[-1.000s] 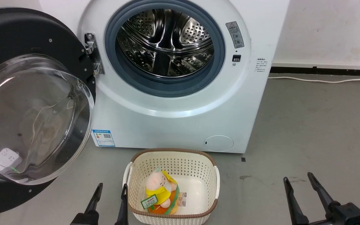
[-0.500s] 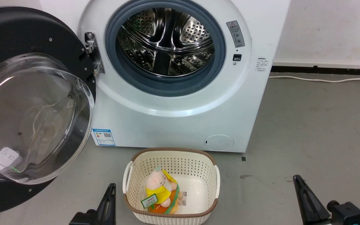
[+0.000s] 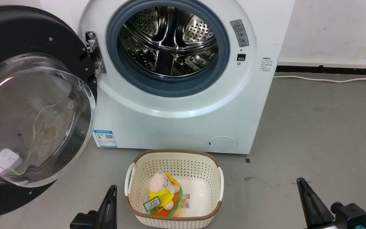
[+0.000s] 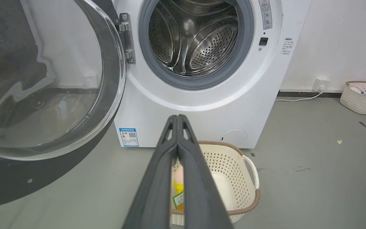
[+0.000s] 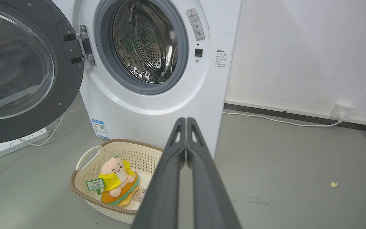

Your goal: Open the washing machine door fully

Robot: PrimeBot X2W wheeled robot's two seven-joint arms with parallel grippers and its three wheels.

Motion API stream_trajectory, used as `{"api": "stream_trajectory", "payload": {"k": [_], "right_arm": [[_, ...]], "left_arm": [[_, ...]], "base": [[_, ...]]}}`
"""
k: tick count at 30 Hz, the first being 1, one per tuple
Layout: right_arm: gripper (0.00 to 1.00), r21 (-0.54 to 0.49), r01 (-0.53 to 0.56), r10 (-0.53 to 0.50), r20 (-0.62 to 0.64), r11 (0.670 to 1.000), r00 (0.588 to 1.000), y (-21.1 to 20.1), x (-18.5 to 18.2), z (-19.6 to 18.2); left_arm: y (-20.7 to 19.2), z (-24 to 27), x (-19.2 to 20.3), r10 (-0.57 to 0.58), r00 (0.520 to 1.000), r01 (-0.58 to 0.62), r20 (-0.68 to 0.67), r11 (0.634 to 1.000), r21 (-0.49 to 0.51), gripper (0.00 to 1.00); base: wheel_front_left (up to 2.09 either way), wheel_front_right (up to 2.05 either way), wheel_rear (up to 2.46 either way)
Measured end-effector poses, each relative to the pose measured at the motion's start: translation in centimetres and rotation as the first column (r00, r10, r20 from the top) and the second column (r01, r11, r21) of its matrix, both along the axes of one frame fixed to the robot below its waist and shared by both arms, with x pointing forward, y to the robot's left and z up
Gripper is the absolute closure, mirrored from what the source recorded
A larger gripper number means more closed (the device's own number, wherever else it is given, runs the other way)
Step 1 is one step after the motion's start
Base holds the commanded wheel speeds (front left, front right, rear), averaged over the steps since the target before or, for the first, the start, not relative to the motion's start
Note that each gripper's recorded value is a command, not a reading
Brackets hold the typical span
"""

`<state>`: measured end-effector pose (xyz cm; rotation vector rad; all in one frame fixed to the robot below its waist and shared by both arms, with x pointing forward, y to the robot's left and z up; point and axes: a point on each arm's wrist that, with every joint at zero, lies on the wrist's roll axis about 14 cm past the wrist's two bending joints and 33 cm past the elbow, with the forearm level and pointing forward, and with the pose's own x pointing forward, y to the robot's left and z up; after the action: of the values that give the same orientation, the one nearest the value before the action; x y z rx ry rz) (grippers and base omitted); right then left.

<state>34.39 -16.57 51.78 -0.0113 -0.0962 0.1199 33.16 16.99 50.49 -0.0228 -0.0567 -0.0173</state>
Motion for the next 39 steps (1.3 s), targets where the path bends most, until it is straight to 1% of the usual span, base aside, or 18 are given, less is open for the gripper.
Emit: {"api": "stream_trajectory", "payload": {"k": [39], "right_arm": [[1.0,-0.017,-0.002,0.001,-0.051,1.0,0.999,0.1,1.0,0.0]], "left_arm": [[0.3,0.6,1.5,0.005,0.999,-0.004,-0.032,1.0,0.024,1.0]], "base": [[0.0,0.0,0.0]]}}
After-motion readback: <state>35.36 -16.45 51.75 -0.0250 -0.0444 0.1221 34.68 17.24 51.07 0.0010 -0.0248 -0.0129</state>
